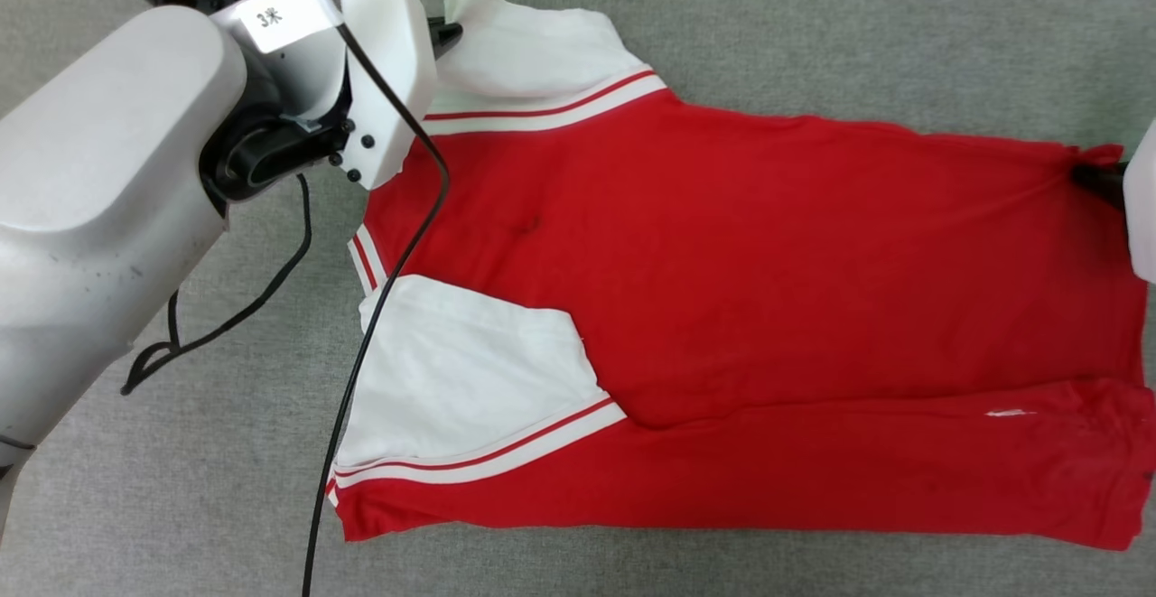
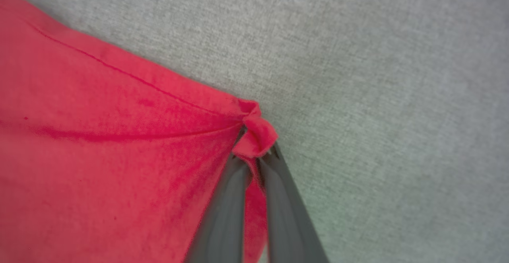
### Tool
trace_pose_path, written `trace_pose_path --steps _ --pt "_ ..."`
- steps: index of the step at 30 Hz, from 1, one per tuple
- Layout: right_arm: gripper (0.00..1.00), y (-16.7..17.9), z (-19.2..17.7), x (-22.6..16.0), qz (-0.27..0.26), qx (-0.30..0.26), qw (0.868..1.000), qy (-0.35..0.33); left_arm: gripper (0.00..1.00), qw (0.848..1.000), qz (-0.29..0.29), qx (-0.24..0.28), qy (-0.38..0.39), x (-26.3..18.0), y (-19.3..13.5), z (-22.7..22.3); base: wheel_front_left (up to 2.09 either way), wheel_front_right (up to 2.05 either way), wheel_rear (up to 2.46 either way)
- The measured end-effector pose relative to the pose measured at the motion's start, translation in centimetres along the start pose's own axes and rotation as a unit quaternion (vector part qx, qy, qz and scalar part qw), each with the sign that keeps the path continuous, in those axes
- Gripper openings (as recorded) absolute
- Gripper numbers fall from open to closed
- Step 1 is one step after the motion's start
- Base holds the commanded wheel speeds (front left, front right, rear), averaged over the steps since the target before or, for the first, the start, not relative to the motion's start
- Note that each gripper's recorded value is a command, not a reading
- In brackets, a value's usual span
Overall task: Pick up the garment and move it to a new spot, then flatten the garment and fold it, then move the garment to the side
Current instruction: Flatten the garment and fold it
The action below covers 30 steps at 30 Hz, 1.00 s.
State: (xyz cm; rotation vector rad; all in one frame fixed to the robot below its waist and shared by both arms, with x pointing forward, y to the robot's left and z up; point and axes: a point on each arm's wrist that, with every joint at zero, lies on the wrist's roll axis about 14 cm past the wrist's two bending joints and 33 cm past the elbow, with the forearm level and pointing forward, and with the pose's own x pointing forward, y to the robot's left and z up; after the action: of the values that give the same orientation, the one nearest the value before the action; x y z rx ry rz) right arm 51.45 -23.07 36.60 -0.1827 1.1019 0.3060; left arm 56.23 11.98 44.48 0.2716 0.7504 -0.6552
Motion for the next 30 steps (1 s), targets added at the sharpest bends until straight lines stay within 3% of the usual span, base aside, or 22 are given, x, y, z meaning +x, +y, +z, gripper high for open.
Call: trace_pose_path --steps 7,13,21,30 --pt "0.00 0.4 2.2 -2.7 0.003 0.016 0.995 -0.098 0.00 1.000 0.004 -0.001 -0.020 -2.3 -0.8 1.0 0.00 0.00 0.00" --pt "0.00 1.4 1.6 -5.6 0.006 0.017 0.988 -0.156 0.00 0.999 0.005 -0.001 -0.035 -5.7 -2.2 0.9 0.00 0.00 0.00" --pt "0.00 2.5 -0.8 -9.0 0.012 0.015 0.980 -0.198 0.00 0.999 -0.004 -0.005 -0.039 -9.3 -5.0 -1.5 0.00 0.00 0.00" --pt "0.00 4.5 -4.9 -10.6 0.037 0.036 0.974 -0.222 0.00 0.998 -0.014 -0.059 -0.023 -11.4 -8.1 -7.2 0.00 0.00 0.00"
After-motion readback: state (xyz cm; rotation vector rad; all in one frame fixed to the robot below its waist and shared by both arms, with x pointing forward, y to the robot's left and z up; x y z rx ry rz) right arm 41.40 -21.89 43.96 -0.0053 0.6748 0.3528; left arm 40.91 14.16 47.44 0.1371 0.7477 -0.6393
